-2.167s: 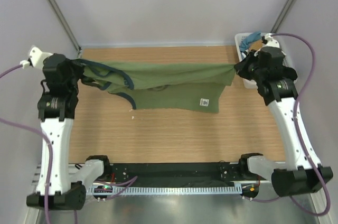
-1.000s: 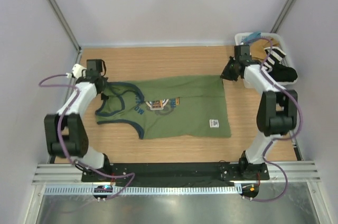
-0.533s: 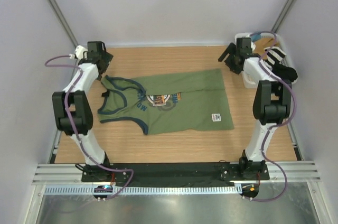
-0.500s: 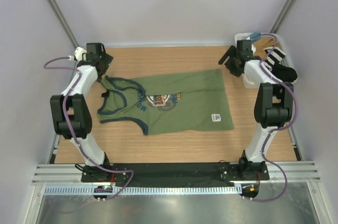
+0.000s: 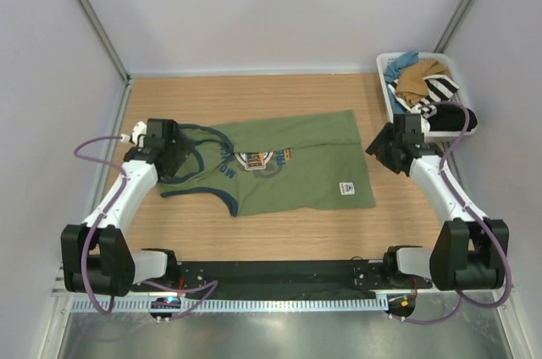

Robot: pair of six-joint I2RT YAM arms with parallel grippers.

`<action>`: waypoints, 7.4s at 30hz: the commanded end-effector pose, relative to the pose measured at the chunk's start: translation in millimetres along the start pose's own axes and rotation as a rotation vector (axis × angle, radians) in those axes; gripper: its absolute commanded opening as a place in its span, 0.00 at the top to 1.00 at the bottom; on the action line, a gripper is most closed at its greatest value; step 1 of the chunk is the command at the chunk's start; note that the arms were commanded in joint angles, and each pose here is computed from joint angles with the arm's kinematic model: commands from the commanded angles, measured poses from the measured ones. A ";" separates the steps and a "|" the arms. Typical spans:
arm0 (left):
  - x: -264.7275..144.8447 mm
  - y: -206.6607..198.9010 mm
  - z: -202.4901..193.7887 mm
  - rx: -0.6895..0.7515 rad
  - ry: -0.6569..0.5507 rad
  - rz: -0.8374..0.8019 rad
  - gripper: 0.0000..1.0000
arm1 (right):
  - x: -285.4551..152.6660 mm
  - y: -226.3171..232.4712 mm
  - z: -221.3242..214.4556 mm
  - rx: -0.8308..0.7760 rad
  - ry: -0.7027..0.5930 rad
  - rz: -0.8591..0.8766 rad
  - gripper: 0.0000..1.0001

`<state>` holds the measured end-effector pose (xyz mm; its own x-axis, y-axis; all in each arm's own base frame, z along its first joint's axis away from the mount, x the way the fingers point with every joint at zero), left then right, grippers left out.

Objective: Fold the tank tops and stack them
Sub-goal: Flatten the tank top out, then fold the tank top

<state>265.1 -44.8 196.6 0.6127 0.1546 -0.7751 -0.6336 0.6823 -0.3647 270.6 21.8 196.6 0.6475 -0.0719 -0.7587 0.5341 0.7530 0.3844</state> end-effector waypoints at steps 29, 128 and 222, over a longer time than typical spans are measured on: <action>137.1 -29.8 107.0 -0.182 -0.137 0.182 0.53 | 25.4 -49.4 -72.9 0.031 0.187 -0.030 0.46; 99.3 109.1 25.3 -0.425 0.047 0.360 0.72 | 2.5 -73.0 -101.5 0.109 0.203 -0.042 0.70; -21.9 33.8 -152.1 0.050 0.284 0.063 0.48 | -3.5 -80.3 -111.3 0.123 0.294 -0.122 0.89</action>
<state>150.0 -130.1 122.3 0.3675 -0.0190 -0.9298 -0.6203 0.7399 -0.2603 155.5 34.9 106.7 0.3586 0.0565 -0.9318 0.6776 0.6708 0.3014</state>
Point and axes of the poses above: each gripper's point midway between its finger pads, its own x axis out along the fingers, its own y axis along the line the jaws close on, z = x × y, the point moved 10 cm from there along -x, back along the fingers, and after that the axes turned 5 degrees about x, right-handed, at the moved point
